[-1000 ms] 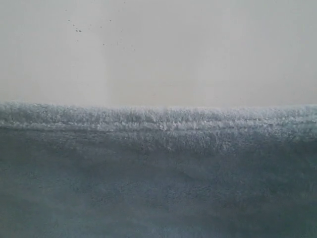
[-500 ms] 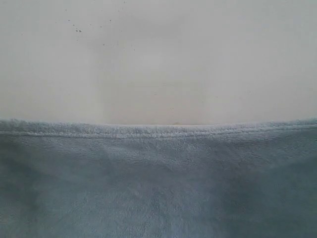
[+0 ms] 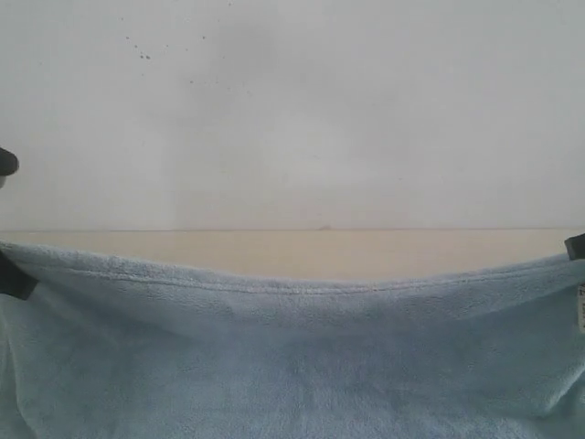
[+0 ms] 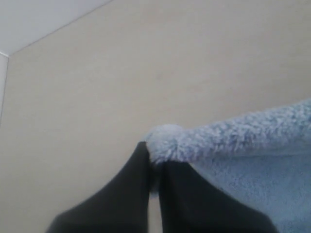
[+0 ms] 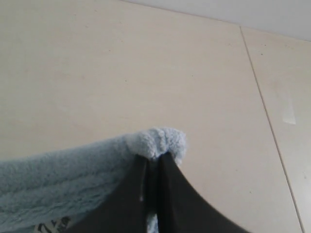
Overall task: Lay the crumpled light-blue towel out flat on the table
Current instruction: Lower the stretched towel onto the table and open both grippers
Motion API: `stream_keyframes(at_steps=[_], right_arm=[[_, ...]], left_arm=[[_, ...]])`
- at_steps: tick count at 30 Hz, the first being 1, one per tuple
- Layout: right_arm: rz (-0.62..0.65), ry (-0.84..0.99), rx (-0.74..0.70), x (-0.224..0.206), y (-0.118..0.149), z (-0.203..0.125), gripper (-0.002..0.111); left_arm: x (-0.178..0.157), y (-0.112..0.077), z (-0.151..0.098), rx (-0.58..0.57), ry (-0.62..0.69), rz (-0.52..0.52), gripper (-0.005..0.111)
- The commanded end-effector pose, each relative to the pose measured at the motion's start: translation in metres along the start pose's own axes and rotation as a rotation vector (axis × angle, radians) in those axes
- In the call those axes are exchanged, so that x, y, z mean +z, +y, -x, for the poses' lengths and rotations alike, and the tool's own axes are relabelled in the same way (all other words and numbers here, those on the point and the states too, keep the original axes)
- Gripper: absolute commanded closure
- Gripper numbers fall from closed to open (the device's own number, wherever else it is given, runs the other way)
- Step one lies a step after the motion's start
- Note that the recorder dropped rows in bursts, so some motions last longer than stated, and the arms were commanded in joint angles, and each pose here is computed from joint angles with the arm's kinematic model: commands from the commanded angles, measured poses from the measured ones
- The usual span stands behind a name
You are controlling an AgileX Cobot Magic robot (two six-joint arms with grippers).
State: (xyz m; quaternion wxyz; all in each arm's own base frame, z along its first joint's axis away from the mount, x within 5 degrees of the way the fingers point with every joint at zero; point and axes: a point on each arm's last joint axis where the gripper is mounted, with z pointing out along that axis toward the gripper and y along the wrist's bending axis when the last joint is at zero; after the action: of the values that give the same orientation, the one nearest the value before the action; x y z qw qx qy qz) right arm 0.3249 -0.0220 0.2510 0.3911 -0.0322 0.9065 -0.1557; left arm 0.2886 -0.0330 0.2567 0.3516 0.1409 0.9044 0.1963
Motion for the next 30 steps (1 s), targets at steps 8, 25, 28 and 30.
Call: stream_keyframes(at_steps=[8, 25, 28, 30], right_arm=[[0.007, 0.019, -0.047, 0.069, 0.011, 0.030, 0.108], [0.030, 0.077, -0.047, 0.142, 0.030, 0.038, 0.108], [0.041, 0.100, -0.040, 0.151, 0.033, 0.035, 0.106], [0.052, 0.102, -0.024, 0.156, 0.036, 0.035, 0.096]], left_arm=[[0.082, -0.024, 0.020, -0.007, 0.020, 0.047, 0.103], [0.158, -0.041, 0.047, -0.019, 0.006, -0.009, 0.103], [0.166, -0.046, 0.046, -0.038, 0.009, -0.024, 0.098], [0.170, -0.046, 0.046, -0.066, 0.009, -0.029, 0.085]])
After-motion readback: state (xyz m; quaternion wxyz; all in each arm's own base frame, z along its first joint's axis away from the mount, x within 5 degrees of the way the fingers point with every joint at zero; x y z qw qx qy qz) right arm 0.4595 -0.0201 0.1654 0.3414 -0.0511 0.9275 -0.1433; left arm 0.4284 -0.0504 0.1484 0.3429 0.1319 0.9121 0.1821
